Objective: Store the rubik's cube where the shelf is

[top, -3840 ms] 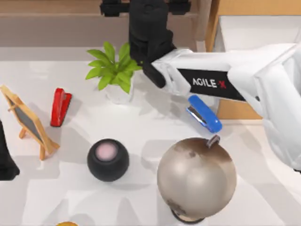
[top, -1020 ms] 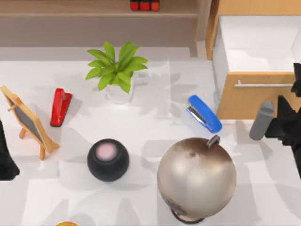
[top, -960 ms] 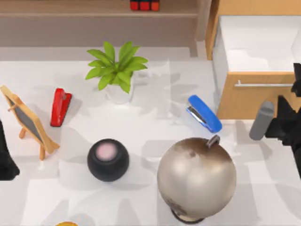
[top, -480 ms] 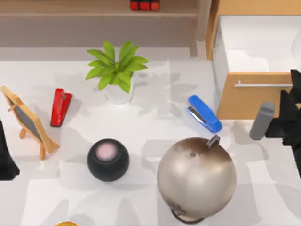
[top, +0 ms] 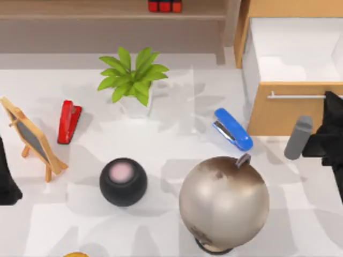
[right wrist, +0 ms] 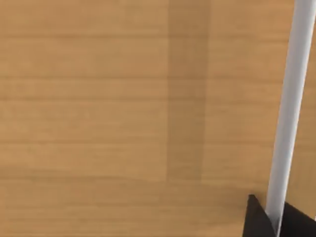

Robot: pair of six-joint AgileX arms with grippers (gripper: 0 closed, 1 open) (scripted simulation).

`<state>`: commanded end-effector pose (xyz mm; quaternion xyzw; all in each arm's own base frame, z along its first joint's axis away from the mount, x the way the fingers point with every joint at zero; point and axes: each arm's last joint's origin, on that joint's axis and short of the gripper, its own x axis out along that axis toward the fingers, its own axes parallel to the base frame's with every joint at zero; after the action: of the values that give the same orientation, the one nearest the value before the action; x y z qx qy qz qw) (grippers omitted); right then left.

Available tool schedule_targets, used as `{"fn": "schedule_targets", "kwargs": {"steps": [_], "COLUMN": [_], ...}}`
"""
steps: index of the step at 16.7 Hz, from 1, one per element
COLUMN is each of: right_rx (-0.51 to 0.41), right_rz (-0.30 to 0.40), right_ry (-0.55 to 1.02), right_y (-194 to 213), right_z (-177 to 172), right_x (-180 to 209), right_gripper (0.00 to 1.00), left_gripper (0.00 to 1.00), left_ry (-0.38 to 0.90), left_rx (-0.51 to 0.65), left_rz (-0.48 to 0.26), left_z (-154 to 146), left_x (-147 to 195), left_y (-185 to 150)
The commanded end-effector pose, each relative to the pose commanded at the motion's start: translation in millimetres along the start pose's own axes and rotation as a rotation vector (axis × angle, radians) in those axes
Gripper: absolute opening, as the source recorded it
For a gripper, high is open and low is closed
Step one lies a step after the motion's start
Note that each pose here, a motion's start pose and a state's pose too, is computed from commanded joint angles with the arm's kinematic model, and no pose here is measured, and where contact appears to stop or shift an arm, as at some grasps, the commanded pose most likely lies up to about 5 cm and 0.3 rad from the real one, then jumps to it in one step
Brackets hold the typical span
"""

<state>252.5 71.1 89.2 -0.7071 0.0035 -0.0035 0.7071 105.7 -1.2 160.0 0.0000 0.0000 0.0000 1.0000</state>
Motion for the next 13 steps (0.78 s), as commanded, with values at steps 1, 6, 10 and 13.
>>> {"fn": "schedule_targets", "kwargs": {"steps": [1,6,10,13], "right_rx": [0.000,0.000,0.002,-0.002], "right_rz": [0.000,0.000,-0.001,0.004], "right_ry": [0.000,0.000,0.002,0.003], "right_y": [0,0,0,1], "right_z": [0,0,1,1], "right_x": [0,0,8,28], "right_gripper": [0.00,0.00,0.00,0.00], "left_gripper": [1.00,1.00,1.00,1.00], "left_ry": [0.000,0.000,0.000,0.000], "left_rx": [0.000,0.000,0.000,0.000], "left_rz": [0.000,0.000,0.000,0.000], "left_z": [0,0,0,0], "left_x": [0,0,0,0], "left_y": [0,0,0,0]}}
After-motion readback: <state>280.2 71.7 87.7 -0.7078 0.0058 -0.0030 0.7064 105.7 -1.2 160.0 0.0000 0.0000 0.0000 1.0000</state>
